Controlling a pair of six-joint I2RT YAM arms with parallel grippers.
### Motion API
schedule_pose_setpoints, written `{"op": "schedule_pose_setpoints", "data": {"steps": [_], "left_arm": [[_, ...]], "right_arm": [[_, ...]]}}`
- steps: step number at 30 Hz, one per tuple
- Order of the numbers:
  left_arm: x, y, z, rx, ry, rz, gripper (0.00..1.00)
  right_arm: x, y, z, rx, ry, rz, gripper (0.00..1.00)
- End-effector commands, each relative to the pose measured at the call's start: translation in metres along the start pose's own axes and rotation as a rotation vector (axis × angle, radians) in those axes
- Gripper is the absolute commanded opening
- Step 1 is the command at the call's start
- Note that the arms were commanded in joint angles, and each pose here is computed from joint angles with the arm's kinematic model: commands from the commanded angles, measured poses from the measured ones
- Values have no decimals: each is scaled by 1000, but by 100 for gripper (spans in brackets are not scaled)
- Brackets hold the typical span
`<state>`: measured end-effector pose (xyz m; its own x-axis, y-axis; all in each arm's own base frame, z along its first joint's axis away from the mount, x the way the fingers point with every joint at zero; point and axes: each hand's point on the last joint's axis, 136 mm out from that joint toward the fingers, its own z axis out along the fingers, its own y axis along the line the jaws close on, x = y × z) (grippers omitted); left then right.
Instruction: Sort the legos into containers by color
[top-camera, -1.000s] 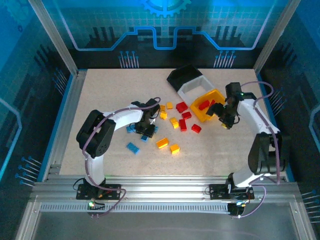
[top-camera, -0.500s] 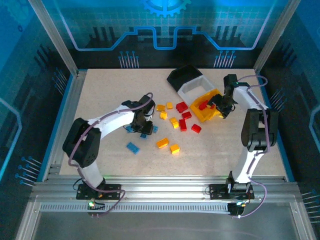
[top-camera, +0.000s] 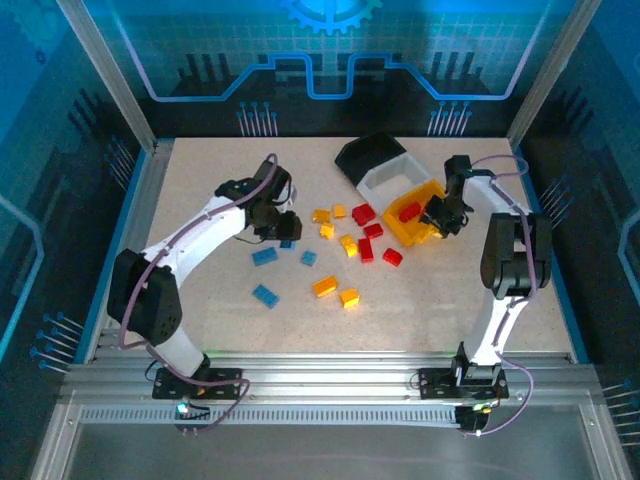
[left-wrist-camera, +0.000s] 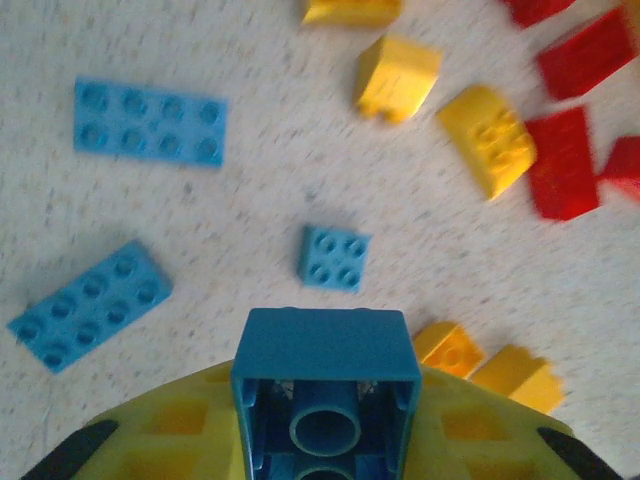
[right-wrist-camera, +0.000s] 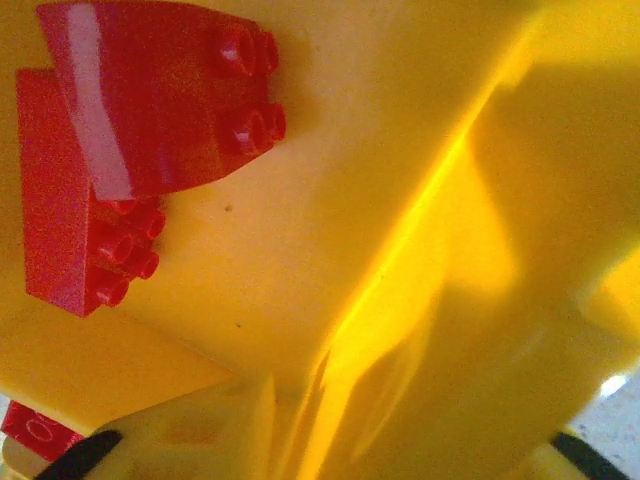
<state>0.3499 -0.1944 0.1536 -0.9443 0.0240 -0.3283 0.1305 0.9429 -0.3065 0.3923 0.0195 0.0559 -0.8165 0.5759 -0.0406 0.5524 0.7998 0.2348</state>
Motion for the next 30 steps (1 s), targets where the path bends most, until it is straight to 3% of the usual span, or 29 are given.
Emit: {"op": "schedule_pose_setpoints", "data": {"steps": [1, 8, 16, 30], "left_arm": [[-18, -19, 0, 73, 4, -27, 21], [-48, -37, 10, 123, -4, -27, 21], [-62, -44, 20, 134, -1, -11, 21], [-110, -4, 51, 13, -25, -102, 21]], "right_arm": [[14, -13, -12, 44, -5, -80, 30], [35, -4, -23, 35, -16, -268, 28], [59, 8, -20, 25, 9, -342, 29], [12, 40, -5, 6, -26, -211, 30]]}}
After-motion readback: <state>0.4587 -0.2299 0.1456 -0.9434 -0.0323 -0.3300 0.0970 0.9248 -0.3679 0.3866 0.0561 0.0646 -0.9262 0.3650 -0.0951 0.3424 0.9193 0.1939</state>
